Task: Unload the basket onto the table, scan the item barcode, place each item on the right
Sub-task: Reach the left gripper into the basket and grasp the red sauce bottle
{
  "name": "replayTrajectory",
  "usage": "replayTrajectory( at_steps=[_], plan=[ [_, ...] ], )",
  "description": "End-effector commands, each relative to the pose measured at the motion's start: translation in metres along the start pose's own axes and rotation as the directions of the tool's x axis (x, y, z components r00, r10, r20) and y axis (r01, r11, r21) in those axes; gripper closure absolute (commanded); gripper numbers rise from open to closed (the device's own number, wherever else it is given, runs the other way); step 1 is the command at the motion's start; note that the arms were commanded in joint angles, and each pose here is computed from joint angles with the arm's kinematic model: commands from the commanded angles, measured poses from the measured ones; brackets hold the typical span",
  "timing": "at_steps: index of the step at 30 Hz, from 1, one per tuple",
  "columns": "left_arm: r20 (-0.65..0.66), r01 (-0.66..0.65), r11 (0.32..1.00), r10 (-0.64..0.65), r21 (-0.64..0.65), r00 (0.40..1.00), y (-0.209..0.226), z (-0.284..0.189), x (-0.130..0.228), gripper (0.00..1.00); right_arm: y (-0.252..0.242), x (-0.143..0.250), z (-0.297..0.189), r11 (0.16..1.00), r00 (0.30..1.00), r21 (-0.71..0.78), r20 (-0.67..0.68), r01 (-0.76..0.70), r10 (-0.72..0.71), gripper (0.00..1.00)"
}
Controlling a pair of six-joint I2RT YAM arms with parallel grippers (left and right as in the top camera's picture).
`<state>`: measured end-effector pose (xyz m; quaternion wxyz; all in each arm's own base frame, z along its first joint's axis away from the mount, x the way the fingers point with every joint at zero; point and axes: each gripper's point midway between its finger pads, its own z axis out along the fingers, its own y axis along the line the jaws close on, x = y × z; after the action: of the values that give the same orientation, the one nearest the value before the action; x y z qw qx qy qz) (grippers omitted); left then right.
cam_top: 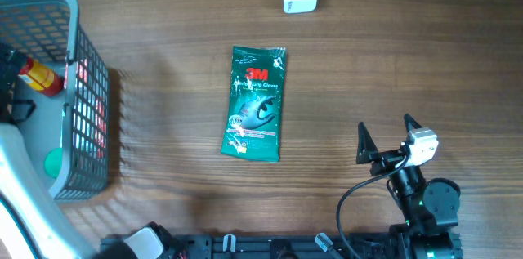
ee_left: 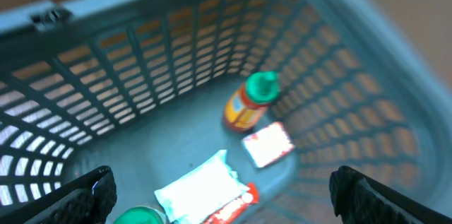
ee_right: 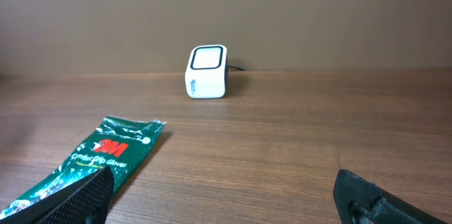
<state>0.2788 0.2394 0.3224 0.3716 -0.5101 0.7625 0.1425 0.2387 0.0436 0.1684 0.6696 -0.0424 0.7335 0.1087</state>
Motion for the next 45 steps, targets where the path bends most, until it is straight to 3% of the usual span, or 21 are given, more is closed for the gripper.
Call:
replayTrajectory(
  at_steps=[1,16,29,30,31,33,38,45],
  plan=[
    [-0.052,0.035,0.999,-0.034,0.009,0.998,-0.006,0.035,0.001,0.0,-0.002,-0.002,0.0,1.0,1.0,0.013,0.007,-0.013,0.013,0.0],
    [-0.122,-0.022,1.0,0.019,-0.022,0.992,-0.033,0.171,0.022,0.0,-0.002,-0.002,0.0,1.0,1.0,0.013,0.007,-0.013,0.013,0.0],
    [-0.189,-0.026,1.0,0.027,0.007,0.982,-0.045,0.226,0.051,0.0,-0.002,-0.002,0.0,1.0,1.0,0.013,0.007,-0.013,0.013,0.0],
    [-0.215,-0.03,1.0,0.031,0.005,0.976,-0.044,0.232,0.059,0.1,-0.002,-0.002,0.0,1.0,1.0,0.013,0.007,-0.014,0.013,0.0],
    [-0.23,-0.035,0.999,0.033,-0.003,0.973,-0.042,0.235,0.065,0.32,-0.002,-0.002,0.0,1.0,1.0,0.013,0.007,-0.014,0.013,0.0],
    [-0.232,-0.036,0.999,0.034,-0.004,0.972,-0.042,0.234,0.065,0.49,-0.002,-0.002,0.0,1.0,1.0,0.013,0.007,-0.013,0.013,0.0],
    [-0.18,-0.023,1.0,0.026,0.016,0.983,-0.046,0.216,0.045,0.59,-0.002,-0.002,0.0,1.0,1.0,0.013,0.007,-0.013,0.013,0.0],
    [0.018,0.019,0.993,-0.022,0.113,1.0,-0.058,0.138,-0.023,0.58,-0.002,-0.001,0.0,1.0,1.0,0.013,0.006,-0.013,0.013,0.0]
  ],
)
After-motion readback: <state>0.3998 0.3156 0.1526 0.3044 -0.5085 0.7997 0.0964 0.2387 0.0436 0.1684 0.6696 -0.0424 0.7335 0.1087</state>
